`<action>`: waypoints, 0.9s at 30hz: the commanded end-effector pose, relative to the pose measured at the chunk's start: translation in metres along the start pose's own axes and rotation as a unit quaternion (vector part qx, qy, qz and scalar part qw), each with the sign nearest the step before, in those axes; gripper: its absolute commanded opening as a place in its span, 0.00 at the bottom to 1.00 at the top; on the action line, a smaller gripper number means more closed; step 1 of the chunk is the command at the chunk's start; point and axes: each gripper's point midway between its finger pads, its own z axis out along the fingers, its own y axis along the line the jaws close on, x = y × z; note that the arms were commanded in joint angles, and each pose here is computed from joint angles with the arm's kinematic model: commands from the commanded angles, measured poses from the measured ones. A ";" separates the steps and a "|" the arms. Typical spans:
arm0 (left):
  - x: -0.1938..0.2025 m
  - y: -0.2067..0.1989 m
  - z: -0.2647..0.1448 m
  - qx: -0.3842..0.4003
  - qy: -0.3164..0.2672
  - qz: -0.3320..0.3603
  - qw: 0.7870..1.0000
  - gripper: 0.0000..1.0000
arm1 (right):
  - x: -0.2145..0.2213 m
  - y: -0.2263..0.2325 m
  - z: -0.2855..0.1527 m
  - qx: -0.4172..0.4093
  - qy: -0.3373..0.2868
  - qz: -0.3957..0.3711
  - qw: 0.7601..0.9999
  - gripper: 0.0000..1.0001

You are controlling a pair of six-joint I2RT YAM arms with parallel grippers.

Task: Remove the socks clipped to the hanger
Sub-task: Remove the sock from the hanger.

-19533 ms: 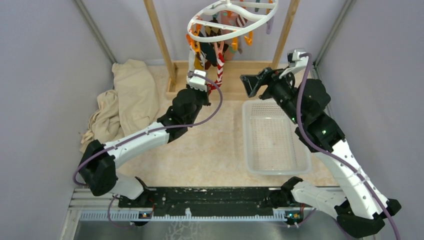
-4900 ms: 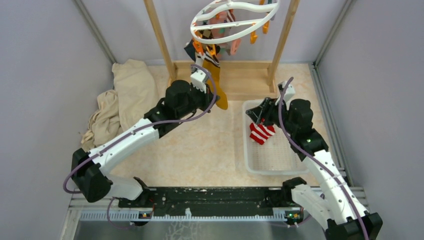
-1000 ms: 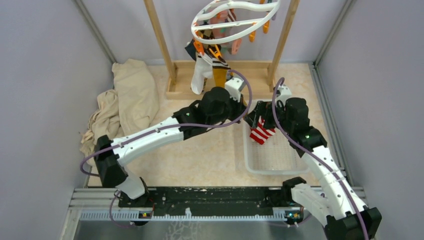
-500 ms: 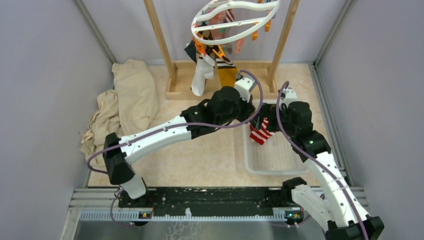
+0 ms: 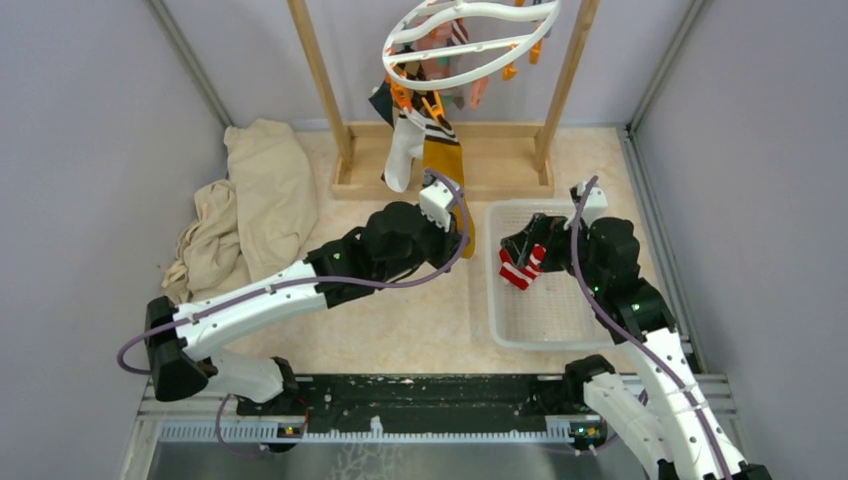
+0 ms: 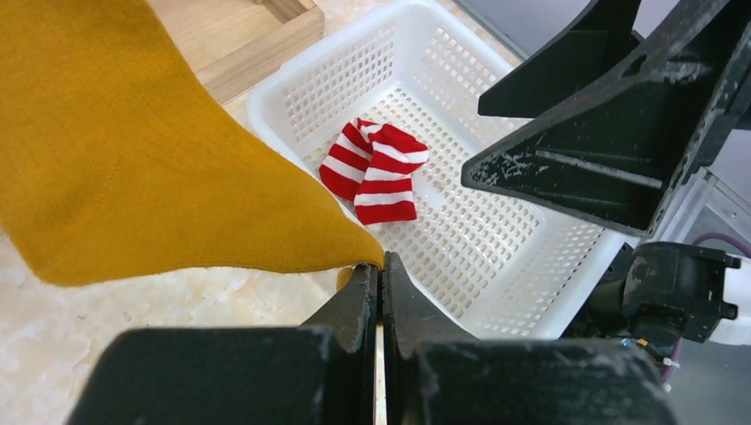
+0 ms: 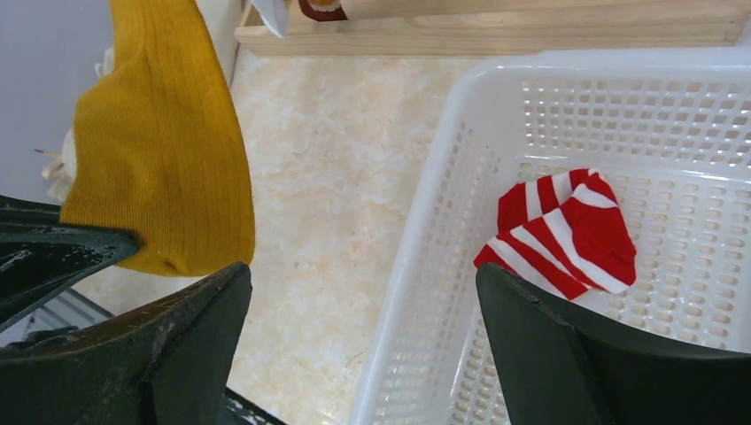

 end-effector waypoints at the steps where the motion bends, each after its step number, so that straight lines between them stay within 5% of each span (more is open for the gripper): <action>1: -0.007 -0.003 -0.016 0.022 -0.031 -0.003 0.999 0.00 | -0.015 0.019 -0.003 -0.040 -0.029 0.018 0.999 0.98; 14: 0.009 0.005 -0.037 0.029 -0.030 0.014 0.999 0.00 | -0.064 0.068 0.003 -0.131 -0.049 0.058 0.988 0.98; 27: 0.015 0.004 -0.029 0.032 -0.019 0.026 0.999 0.00 | -0.130 0.083 -0.009 -0.119 -0.116 0.015 0.986 0.98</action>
